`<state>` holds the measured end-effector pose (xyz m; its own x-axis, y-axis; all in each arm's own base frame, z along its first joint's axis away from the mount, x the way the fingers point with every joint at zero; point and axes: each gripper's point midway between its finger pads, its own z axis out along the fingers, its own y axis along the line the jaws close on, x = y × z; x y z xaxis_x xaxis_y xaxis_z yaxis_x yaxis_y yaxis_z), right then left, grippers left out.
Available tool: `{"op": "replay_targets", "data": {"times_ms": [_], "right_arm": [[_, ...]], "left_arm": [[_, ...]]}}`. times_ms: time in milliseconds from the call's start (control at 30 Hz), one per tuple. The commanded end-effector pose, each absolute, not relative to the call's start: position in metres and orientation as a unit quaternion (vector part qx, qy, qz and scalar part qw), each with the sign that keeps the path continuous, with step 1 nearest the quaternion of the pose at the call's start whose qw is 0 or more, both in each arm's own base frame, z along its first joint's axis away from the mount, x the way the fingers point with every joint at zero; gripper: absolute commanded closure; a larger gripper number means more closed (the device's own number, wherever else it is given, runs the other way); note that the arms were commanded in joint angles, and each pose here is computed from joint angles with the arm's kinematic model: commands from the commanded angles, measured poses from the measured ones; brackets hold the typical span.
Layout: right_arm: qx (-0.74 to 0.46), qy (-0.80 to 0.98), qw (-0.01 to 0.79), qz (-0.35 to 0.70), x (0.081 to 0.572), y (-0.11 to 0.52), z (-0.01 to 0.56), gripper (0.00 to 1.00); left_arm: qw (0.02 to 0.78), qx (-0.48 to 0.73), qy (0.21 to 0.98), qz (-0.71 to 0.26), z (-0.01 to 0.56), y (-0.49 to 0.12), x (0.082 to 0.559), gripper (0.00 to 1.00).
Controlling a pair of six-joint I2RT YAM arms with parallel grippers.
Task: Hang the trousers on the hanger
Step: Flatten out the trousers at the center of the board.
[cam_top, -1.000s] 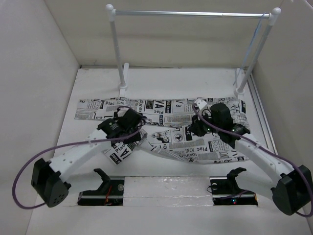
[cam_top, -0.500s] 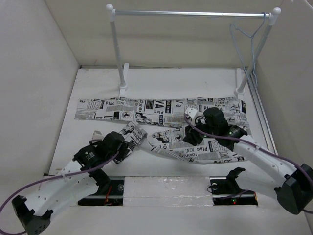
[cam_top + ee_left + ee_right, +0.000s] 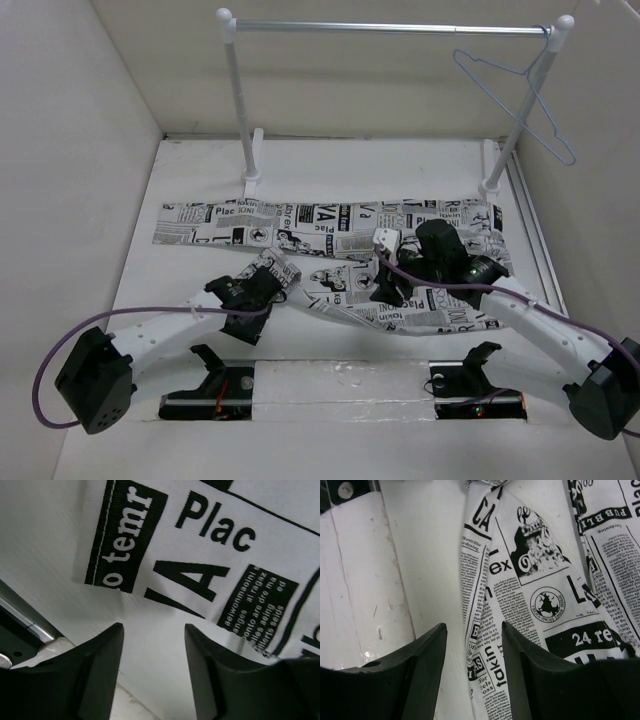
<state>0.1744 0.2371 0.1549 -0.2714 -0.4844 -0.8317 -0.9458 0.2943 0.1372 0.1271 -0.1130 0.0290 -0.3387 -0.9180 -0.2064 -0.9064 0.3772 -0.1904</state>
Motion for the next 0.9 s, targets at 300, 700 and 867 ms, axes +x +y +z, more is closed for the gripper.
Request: {"op": "replay_targets", "data": {"times_ms": [300, 700, 867], "right_arm": [[-0.541, 0.673, 0.38, 0.332, 0.164, 0.25, 0.189, 0.47], [-0.553, 0.676, 0.363, 0.324, 0.164, 0.255, 0.18, 0.48], [-0.553, 0.681, 0.357, 0.322, 0.166, 0.255, 0.176, 0.47]], "left_arm": [[0.185, -0.721, 0.667, 0.019, 0.024, -0.102, 0.159, 0.46], [0.208, -0.747, 0.631, -0.027, 0.041, -0.098, 0.166, 0.54], [0.2, -0.764, 0.612, -0.035, 0.029, -0.09, 0.163, 0.47]]}}
